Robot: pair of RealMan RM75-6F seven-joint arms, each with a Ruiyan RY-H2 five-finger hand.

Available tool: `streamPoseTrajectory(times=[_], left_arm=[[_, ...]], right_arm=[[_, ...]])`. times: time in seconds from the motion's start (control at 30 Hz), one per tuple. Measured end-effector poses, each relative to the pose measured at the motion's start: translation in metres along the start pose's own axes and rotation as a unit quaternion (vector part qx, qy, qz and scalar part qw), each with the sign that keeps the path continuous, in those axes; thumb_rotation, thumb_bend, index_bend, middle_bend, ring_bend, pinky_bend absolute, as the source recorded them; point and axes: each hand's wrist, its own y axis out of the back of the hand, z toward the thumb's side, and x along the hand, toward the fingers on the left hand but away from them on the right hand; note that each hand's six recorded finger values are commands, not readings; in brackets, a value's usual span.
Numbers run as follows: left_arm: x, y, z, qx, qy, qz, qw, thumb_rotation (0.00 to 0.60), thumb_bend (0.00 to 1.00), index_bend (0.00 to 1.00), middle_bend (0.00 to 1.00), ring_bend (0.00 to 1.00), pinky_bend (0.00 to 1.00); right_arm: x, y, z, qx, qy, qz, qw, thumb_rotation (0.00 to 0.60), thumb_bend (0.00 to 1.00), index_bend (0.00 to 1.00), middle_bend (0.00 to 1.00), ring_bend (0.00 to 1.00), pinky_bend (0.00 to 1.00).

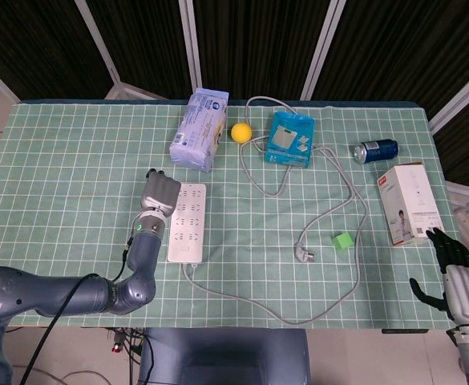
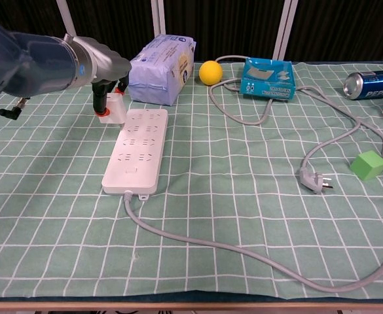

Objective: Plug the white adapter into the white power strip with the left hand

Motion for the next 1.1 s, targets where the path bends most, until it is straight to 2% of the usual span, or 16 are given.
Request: streamPoseTrajectory(times=[0.4,1.1], left_arm=[[0.003,0.006,0.014,0.009,-0.006,0.004,0.9999,0.600,0.68,0.67,0.70,0.25,0.29],[0.006,0.007,0.021,0.012,-0.010,0.006,0.9999,0.600,0.68,0.67,0.70,0.25,0.29]], right_arm=[[0.000,0.000,-0.001,-0.007,-0.003,0.003,1.0000,0.600,0.40,0.00,0.00,0.00,0.04],[0.000,0.000,0.000,-0.009,-0.003,0.003,1.0000,0.600,0.40,0.00,0.00,0.00,0.04]])
